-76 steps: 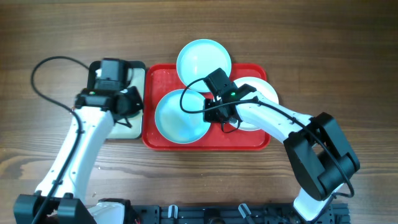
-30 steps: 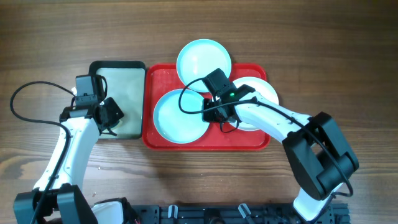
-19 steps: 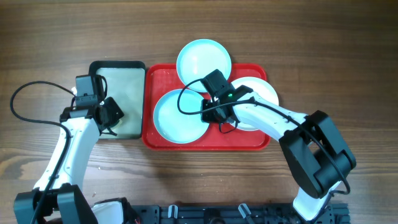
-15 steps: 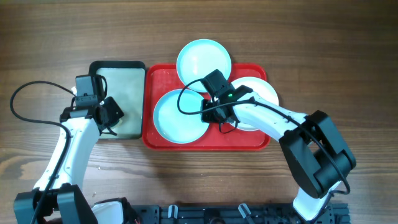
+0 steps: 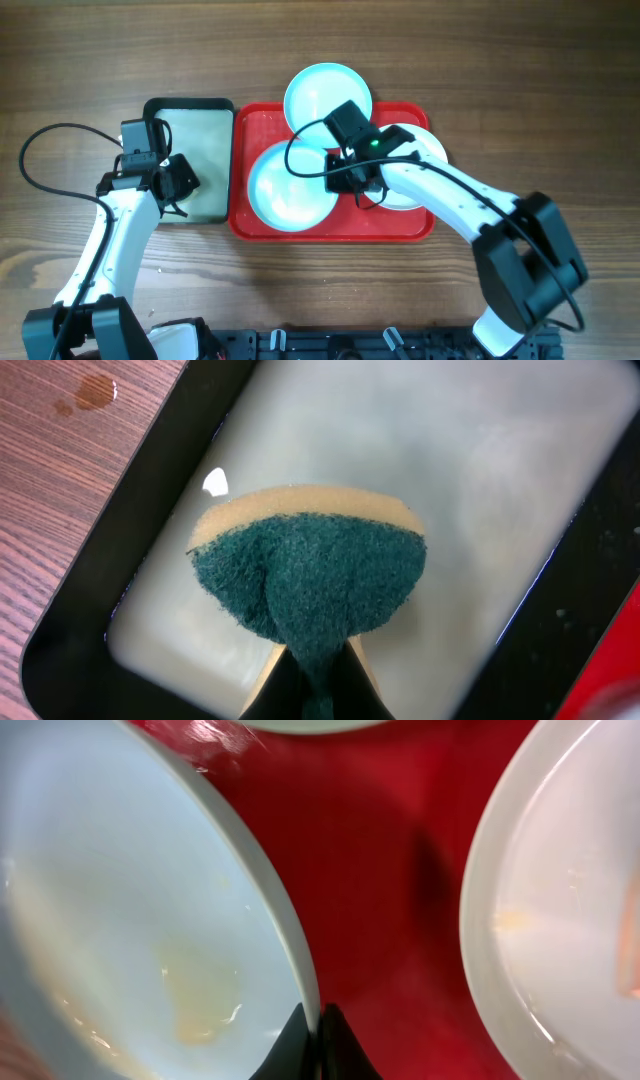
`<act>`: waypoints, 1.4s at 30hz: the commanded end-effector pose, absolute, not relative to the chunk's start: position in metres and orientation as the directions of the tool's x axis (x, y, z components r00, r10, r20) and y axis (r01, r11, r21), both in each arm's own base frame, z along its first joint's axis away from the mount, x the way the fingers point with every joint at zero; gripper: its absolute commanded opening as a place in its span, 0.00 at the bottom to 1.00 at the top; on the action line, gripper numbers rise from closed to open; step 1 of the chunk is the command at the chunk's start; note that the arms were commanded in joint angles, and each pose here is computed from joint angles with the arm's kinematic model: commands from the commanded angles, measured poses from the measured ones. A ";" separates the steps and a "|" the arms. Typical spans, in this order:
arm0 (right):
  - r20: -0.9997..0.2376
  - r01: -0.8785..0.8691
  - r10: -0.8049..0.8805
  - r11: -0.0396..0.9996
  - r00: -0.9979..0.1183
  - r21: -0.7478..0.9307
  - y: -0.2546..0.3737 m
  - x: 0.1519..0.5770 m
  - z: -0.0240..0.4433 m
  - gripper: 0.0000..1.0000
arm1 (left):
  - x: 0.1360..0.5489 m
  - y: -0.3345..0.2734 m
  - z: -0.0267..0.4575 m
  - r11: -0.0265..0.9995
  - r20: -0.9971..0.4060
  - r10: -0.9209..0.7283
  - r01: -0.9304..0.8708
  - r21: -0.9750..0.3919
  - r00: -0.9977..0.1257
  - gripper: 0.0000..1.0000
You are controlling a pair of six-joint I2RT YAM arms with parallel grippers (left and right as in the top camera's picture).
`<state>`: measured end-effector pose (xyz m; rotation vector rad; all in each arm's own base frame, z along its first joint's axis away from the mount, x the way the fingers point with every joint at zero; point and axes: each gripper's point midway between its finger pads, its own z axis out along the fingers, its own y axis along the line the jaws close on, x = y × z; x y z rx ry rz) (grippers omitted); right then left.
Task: Clean dirty plates on tray and stack at the side
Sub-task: 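Lift the blue plate with the right gripper and tilt it upward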
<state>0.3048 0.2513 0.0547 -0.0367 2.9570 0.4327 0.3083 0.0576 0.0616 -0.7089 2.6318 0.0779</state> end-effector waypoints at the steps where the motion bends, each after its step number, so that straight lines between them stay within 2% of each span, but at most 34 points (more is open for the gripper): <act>1: -0.272 -0.096 -0.013 0.952 -0.962 0.291 0.257 0.323 0.106 0.04 | 0.308 0.064 0.065 0.854 -0.429 -0.480 -0.519 -0.031 -0.765 0.04; 6: -0.336 -0.126 -0.013 0.940 -0.942 0.318 0.268 0.339 0.137 0.04 | 0.307 0.068 0.065 0.841 -0.438 -0.493 -0.541 -0.017 -0.752 0.04; 9: -0.416 -0.151 0.013 0.921 -0.909 0.358 0.280 0.358 0.155 0.04 | 0.307 0.068 0.065 0.841 -0.437 -0.492 -0.540 -0.017 -0.752 0.04; 16: -0.499 -0.167 0.078 0.888 -0.863 0.429 0.317 0.387 0.152 0.05 | 0.305 0.067 0.064 0.841 -0.428 -0.493 -0.540 -0.013 -0.757 0.04; 24: -0.651 -0.205 0.099 0.904 -0.753 0.375 0.367 0.429 0.170 0.05 | 0.300 0.067 0.062 0.842 -0.410 -0.493 -0.540 -0.003 -0.767 0.04; 32: -0.848 -0.292 -0.041 0.947 -0.529 0.136 0.395 0.455 0.173 0.05 | 0.297 0.067 0.072 0.841 -0.427 -0.493 -0.540 -0.012 -0.758 0.04; 42: -0.912 -0.397 -0.254 0.911 -0.322 -0.113 0.427 0.455 0.176 0.04 | 0.297 0.067 0.073 0.841 -0.430 -0.493 -0.540 -0.013 -0.756 0.04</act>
